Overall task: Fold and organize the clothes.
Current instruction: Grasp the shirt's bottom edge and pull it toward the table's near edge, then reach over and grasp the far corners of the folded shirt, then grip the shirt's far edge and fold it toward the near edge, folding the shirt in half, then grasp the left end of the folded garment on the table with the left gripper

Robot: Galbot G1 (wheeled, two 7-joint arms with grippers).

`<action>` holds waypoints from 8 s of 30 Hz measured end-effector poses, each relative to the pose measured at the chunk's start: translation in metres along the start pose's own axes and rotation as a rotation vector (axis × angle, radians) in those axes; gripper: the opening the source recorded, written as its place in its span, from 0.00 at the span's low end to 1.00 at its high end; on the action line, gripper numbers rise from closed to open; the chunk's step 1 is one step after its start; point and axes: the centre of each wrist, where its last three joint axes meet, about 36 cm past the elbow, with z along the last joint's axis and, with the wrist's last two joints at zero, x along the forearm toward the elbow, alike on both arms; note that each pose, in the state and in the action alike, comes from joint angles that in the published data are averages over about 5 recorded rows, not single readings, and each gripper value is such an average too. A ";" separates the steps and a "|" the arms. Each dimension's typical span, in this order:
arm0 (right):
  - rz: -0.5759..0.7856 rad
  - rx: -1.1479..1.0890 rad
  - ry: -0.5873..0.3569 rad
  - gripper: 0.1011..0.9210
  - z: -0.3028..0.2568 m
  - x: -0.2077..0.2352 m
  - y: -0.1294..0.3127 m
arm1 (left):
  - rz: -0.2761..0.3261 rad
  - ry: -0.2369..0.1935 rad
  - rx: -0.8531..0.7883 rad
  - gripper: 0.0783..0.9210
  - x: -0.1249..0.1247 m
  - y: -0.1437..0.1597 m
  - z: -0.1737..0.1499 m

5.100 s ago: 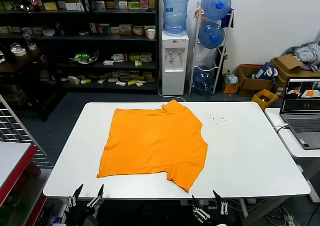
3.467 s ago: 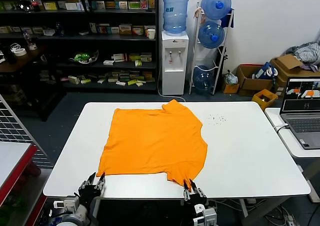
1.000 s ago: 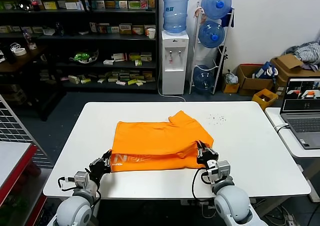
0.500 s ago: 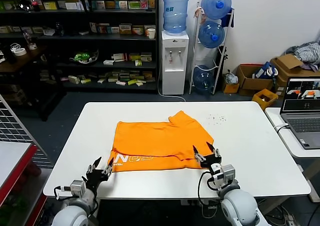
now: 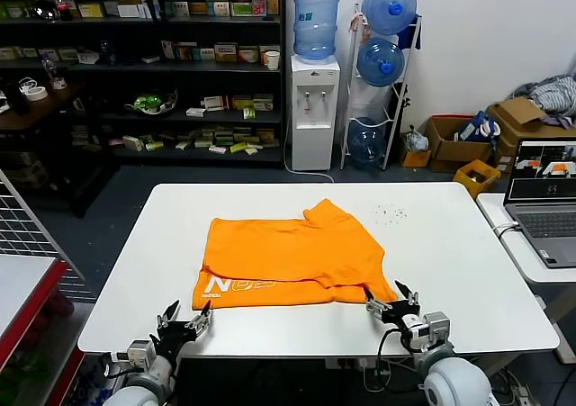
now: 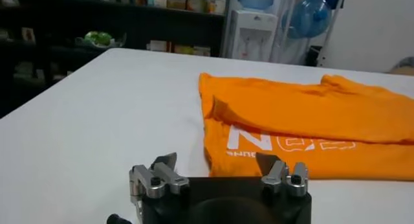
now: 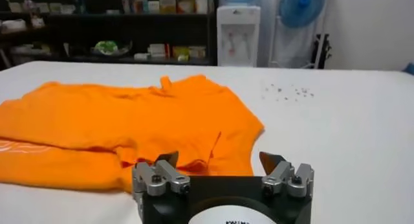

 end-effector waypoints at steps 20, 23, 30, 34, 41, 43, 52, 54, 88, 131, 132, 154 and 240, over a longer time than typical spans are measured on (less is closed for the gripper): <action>0.005 -0.073 0.064 0.74 0.000 -0.014 -0.001 | 0.014 0.017 -0.003 0.72 -0.011 0.000 -0.007; 0.004 -0.075 0.065 0.63 -0.001 -0.015 0.000 | 0.015 0.022 -0.005 0.63 -0.011 0.000 -0.006; 0.004 -0.076 0.067 0.39 -0.001 -0.013 0.000 | 0.017 0.026 -0.007 0.38 -0.011 0.000 -0.006; 0.005 -0.078 0.063 0.24 -0.001 -0.011 0.000 | 0.017 0.030 -0.006 0.25 -0.011 -0.001 -0.004; 0.010 -0.084 0.036 0.04 -0.004 -0.006 -0.002 | 0.014 0.022 -0.004 0.03 -0.010 -0.002 -0.006; 0.013 -0.087 0.027 0.03 -0.005 -0.002 -0.002 | 0.011 0.016 -0.002 0.02 -0.008 -0.002 -0.007; 0.029 -0.093 0.016 0.03 -0.007 0.031 -0.003 | -0.005 0.001 0.009 0.01 0.006 0.001 -0.019; 0.036 -0.093 0.024 0.03 -0.006 0.041 -0.002 | -0.007 0.002 0.012 0.01 0.012 0.001 -0.021; 0.055 -0.034 0.027 0.68 -0.027 0.091 0.001 | 0.003 0.037 0.002 0.59 0.066 -0.005 -0.032; -0.006 -0.003 0.183 0.88 -0.134 -0.218 0.047 | 0.072 0.149 -0.048 0.88 -0.166 0.021 -0.116; -0.007 -0.003 0.188 0.87 -0.134 -0.219 0.048 | 0.071 0.151 -0.050 0.88 -0.167 0.021 -0.116; -0.015 0.005 0.200 0.17 -0.133 -0.223 0.051 | 0.074 0.170 -0.061 0.35 -0.175 0.015 -0.113; -0.030 -0.045 0.153 0.60 -0.067 0.079 0.022 | 0.089 0.072 -0.103 0.58 -0.002 -0.014 -0.059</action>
